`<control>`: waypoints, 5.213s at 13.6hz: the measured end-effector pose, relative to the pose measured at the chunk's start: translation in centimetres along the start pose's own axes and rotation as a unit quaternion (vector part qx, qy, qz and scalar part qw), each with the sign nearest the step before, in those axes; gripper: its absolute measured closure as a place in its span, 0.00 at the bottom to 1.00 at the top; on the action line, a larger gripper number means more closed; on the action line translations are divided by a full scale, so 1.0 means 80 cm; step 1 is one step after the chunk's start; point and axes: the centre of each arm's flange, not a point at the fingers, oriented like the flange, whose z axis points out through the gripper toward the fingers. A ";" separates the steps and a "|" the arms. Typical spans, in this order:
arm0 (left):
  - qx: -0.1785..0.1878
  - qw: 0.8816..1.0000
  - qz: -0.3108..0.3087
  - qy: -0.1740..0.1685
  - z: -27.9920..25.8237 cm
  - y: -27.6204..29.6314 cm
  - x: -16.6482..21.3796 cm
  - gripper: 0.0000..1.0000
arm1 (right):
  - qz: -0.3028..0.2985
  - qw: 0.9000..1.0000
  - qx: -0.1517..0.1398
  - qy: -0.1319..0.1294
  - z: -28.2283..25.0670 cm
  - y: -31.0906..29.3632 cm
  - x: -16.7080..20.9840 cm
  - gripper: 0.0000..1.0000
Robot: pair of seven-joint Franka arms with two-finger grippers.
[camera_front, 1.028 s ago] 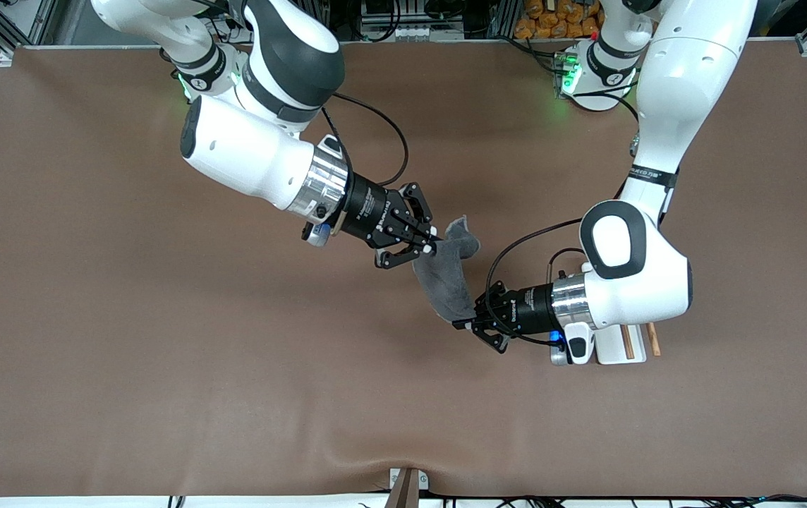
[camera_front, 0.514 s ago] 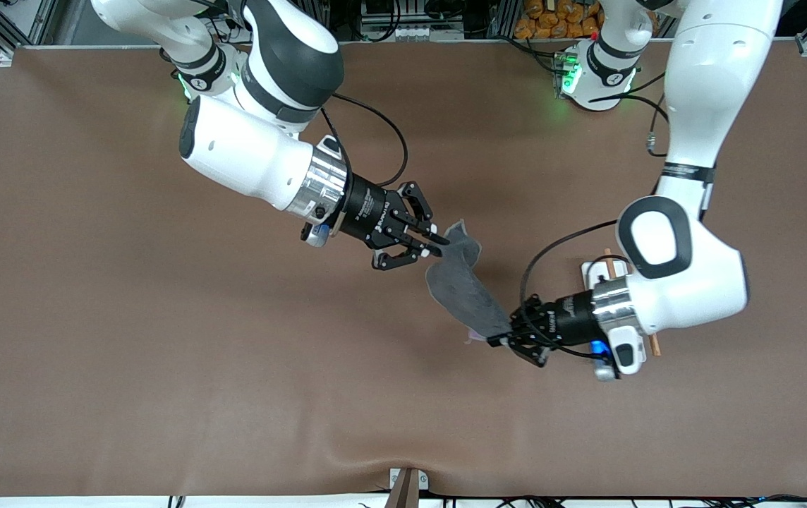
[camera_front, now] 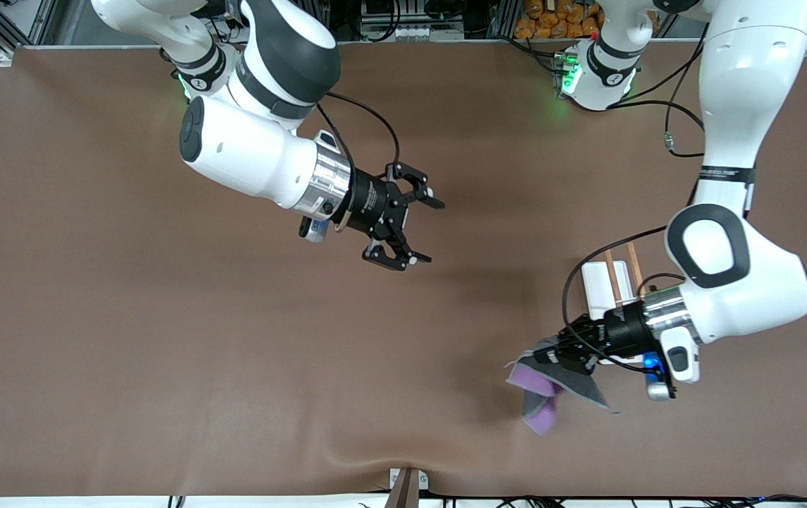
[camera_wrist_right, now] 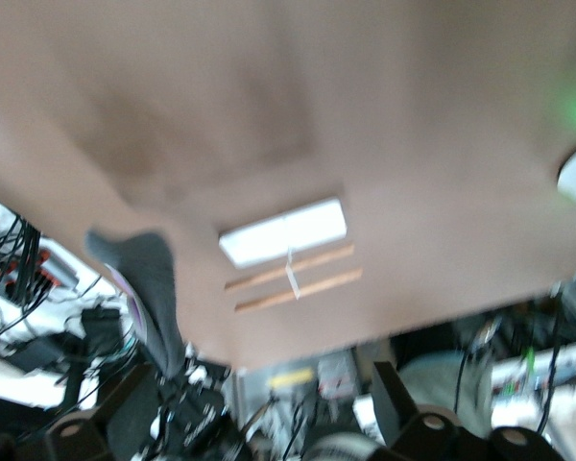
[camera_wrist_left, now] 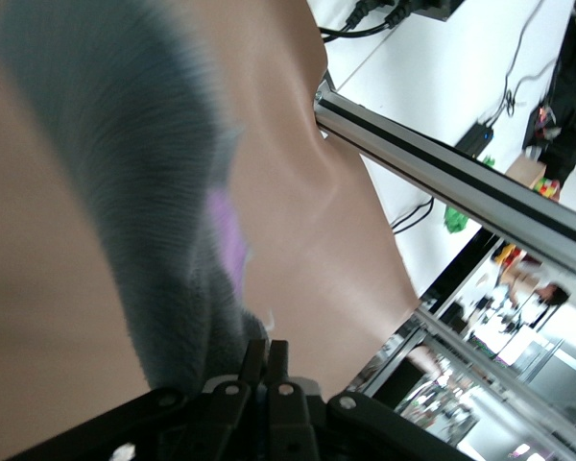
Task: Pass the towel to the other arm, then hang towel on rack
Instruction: 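Open the right gripper while the left gripper pulls the towel away, then carry the towel over the dowels while the right gripper withdraws, then lower the towel onto the dowels and open the left gripper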
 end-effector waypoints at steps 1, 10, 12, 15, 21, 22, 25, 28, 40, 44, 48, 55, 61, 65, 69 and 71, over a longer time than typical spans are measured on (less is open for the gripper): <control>0.014 0.999 0.032 -0.006 -0.009 -0.009 0.008 0.97 | -0.034 0.999 -0.007 0.037 -0.006 0.009 -0.001 0.00; 0.141 0.975 0.172 -0.011 -0.061 -0.087 0.062 0.97 | -0.306 0.925 -0.159 0.162 -0.143 0.014 0.070 0.00; 0.146 0.975 0.166 -0.017 -0.083 -0.095 0.068 0.97 | -0.351 0.899 -0.183 0.184 -0.188 0.001 0.099 0.00; 0.186 0.963 0.193 -0.003 -0.115 -0.085 0.056 0.97 | -0.419 0.849 -0.221 0.234 -0.230 -0.003 0.132 0.00; 0.234 0.950 0.206 -0.007 -0.142 -0.090 0.036 0.97 | -0.569 0.726 -0.284 0.261 -0.317 -0.039 0.201 0.00; 0.235 0.950 0.204 -0.008 -0.146 -0.096 0.040 0.97 | -0.585 0.714 -0.288 0.254 -0.337 -0.050 0.220 0.00; 0.236 0.951 0.198 -0.011 -0.147 -0.104 0.043 0.97 | -0.628 0.676 -0.301 0.240 -0.393 -0.080 0.280 0.00; 0.237 0.952 0.193 -0.014 -0.138 -0.101 0.038 0.97 | -0.671 0.641 -0.287 0.238 -0.429 -0.102 0.329 0.00; 0.274 0.953 0.126 0.005 -0.125 -0.112 0.036 0.97 | -0.736 0.572 -0.240 0.270 -0.468 -0.040 0.361 0.00; 0.273 0.954 0.124 0.008 -0.140 -0.124 0.048 0.97 | -0.738 0.569 -0.233 0.277 -0.463 -0.039 0.340 0.00; 0.268 0.953 0.140 0.006 -0.170 -0.146 0.068 0.97 | -0.740 0.568 -0.229 0.279 -0.465 -0.044 0.335 0.00; 0.260 0.952 0.161 -0.003 -0.207 -0.192 0.100 0.97 | -0.738 0.569 -0.231 0.281 -0.459 -0.049 0.322 0.00; 0.226 0.961 0.158 -0.020 -0.216 -0.238 0.134 0.97 | -0.734 0.572 -0.232 0.281 -0.458 -0.050 0.321 0.00; 0.210 0.965 0.154 -0.030 -0.215 -0.261 0.149 0.92 | -0.734 0.573 -0.233 0.282 -0.458 -0.050 0.322 0.00; 0.208 0.966 0.153 -0.027 -0.218 -0.263 0.152 0.51 | -0.734 0.573 -0.233 0.282 -0.458 -0.050 0.322 0.00; 0.205 0.967 0.151 -0.020 -0.231 -0.265 0.155 0.30 | -0.732 0.574 -0.238 0.278 -0.457 -0.049 0.322 0.00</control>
